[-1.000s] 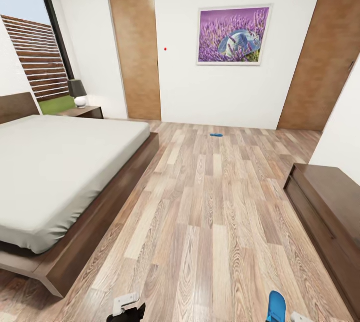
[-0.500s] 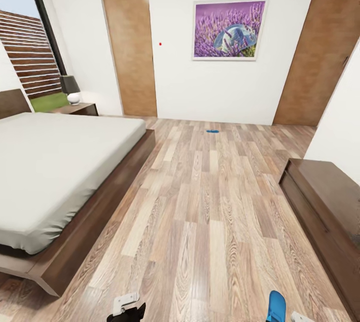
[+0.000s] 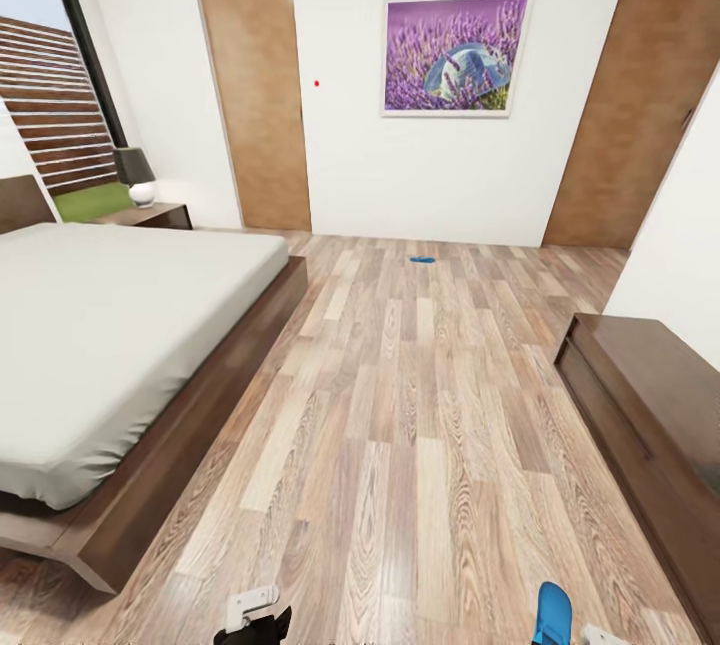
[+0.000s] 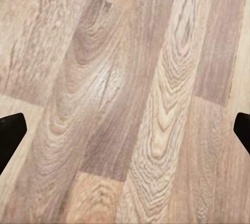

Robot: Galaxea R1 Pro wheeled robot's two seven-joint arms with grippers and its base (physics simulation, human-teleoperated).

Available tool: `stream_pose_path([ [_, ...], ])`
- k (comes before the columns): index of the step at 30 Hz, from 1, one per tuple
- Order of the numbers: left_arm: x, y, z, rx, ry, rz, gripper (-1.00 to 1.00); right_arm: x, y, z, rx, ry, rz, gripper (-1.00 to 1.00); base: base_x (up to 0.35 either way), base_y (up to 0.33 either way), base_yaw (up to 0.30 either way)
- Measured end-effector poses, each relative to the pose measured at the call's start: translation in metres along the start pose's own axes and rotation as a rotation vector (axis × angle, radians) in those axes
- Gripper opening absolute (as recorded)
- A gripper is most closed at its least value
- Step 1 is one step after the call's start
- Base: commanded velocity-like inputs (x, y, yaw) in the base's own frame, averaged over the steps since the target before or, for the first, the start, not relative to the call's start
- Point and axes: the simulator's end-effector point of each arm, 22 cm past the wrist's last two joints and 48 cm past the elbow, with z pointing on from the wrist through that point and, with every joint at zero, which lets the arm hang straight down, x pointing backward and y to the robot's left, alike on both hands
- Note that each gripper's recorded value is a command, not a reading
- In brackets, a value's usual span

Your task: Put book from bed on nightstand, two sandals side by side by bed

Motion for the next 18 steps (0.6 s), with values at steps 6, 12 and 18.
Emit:
stream_pose_path([
  [6,0.0043,0.0013,0.0009,-0.002,0.009,-0.001,1.0,0.0038,-0.0016,0.0013,0.004,0.009,0.0,-1.0,0.0,0.0,0.0],
  [12,0.0086,0.0026,0.0018,-0.005,0.018,-0.003,1.0,0.0077,-0.0033,0.0025,0.007,0.018,0.001,-1.0,0.0,0.0,0.0],
  [18,0.0092,0.0028,0.0021,-0.005,0.019,-0.003,1.0,0.0087,-0.0037,0.0028,0.008,0.02,0.001,-1.0,0.0,0.0,0.0],
])
